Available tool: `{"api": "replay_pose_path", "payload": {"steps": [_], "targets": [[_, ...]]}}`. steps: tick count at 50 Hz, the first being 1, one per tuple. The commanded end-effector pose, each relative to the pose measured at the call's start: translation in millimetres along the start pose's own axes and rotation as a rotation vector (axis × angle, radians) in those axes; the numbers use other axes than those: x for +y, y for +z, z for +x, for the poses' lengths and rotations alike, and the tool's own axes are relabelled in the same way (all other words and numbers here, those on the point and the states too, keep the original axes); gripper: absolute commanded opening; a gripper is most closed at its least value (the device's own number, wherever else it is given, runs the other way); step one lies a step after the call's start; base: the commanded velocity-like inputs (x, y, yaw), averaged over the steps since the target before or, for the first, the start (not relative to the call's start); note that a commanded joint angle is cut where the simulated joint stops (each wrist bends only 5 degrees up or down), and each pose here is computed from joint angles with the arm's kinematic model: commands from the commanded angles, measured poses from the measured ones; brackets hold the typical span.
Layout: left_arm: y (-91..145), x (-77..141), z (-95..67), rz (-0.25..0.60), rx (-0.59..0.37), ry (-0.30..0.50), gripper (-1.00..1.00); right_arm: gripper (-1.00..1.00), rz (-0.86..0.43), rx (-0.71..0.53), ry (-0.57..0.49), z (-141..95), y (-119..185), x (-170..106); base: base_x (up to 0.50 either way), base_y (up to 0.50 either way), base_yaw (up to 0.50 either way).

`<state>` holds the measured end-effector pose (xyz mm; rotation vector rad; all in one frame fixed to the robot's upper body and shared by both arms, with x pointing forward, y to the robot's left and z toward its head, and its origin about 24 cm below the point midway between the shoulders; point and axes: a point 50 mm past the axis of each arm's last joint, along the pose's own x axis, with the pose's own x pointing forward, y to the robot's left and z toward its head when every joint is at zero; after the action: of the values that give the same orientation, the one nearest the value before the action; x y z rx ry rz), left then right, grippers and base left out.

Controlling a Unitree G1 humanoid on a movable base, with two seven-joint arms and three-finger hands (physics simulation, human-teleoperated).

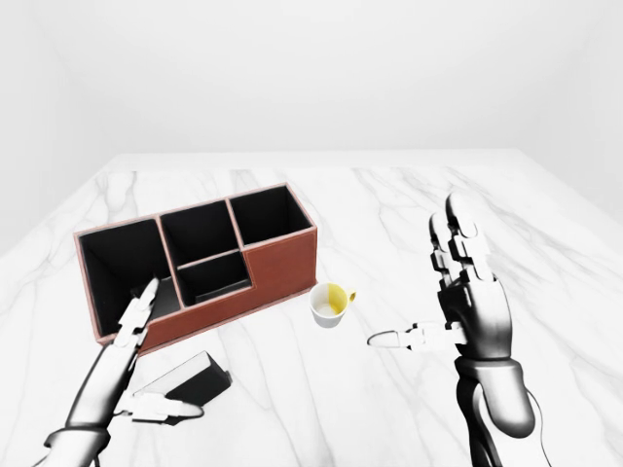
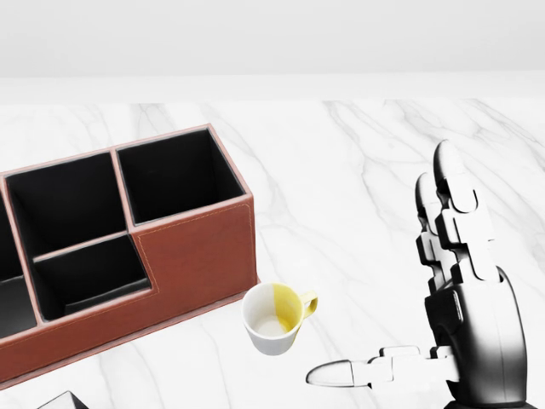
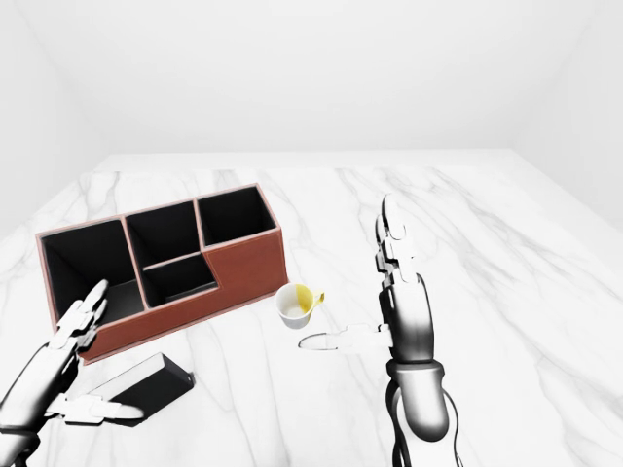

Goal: Pick up the book and place it in the front compartment of the caddy.

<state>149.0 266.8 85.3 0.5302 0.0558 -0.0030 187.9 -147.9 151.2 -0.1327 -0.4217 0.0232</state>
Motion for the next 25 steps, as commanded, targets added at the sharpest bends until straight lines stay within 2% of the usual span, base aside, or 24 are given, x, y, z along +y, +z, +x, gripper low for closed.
{"api": "replay_pose_path", "payload": {"steps": [1,5,15,25], "targets": [[-2,-1,-3.1,-0.003,0.016,-0.002,1.0,0.98,0.001,-0.002,-0.001,0,1,0,0.0,0.0,0.0],[-3,-3,-3.6,-0.017,0.015,-0.01,1.0,0.98,0.003,-0.001,-0.001,0,0,0,0.0,0.0,0.0],[-18,-7,2.7,0.012,0.096,-0.053,1.0,0.98,0.002,0.004,-0.002,0,-1,0,0.0,0.0,0.0],[-26,-4,8.7,0.054,0.139,-0.039,1.0,0.98,0.002,0.002,-0.002,0,0,0,0.0,0.0,0.0]]}}
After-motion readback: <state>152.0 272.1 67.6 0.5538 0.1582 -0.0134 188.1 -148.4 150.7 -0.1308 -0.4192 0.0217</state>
